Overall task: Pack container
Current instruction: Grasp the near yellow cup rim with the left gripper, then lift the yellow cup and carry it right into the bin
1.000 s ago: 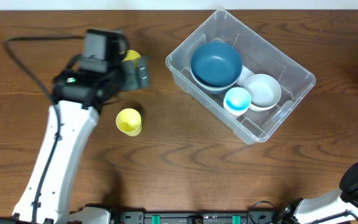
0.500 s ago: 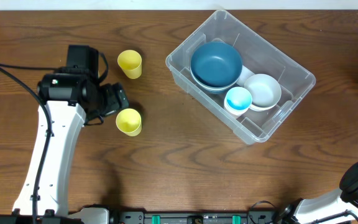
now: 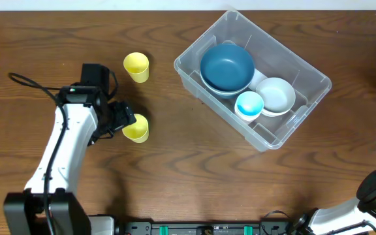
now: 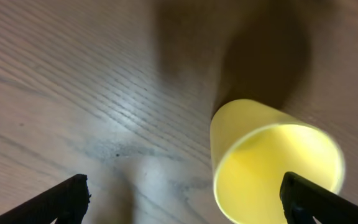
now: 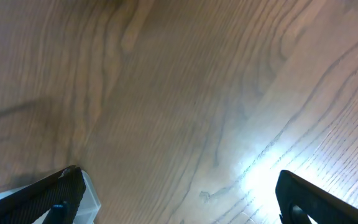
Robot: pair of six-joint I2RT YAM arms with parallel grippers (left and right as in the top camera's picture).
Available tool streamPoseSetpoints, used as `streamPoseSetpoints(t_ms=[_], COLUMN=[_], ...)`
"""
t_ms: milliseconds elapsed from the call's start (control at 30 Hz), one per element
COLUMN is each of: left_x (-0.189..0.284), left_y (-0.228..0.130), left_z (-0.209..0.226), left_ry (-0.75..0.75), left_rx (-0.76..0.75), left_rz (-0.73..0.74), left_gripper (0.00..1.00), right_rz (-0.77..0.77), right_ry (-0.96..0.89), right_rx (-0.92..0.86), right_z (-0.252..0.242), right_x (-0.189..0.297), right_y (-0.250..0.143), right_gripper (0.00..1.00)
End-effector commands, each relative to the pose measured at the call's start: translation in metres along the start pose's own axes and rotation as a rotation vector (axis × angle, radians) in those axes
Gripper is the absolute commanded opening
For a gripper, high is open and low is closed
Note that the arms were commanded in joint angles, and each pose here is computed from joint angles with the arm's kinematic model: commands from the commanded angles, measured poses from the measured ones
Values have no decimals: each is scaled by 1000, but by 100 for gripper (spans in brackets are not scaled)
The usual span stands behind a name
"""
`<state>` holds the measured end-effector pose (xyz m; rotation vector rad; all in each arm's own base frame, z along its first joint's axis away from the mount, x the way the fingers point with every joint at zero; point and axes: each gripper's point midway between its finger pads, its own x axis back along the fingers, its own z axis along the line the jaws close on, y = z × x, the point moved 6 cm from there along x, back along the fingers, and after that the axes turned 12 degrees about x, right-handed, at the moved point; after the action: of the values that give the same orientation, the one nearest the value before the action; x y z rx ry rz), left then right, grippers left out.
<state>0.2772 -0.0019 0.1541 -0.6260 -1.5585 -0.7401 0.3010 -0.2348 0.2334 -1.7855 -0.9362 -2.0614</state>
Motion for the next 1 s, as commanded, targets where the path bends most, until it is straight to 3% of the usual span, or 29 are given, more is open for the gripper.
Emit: streamPoseSetpoints(t_ms=[0, 333, 500, 733, 800, 967], left_x=[-18, -39, -39, -40, -40, -40], left_y=[-6, -14, -10, -11, -11, -9], left_z=[3, 3, -2, -4, -4, -7], left_ry=[18, 1, -31, -49, -49, -63], left_rx=[14, 15, 16, 16, 16, 15], left_rz=[44, 87, 69, 83, 83, 72], left_gripper=[98, 98, 45, 19, 6, 6], right_rz=[5, 5, 5, 5, 5, 5], right_ry=[-8, -7, -7, -7, -7, -7], right_rx=[-16, -16, -16, -16, -16, -16], right_z=[-3, -2, -2, -2, -2, -2], right_x=[-2, -2, -2, -2, -2, -2], right_y=[0, 0, 0, 0, 0, 0], right_gripper=[99, 99, 99, 99, 99, 99])
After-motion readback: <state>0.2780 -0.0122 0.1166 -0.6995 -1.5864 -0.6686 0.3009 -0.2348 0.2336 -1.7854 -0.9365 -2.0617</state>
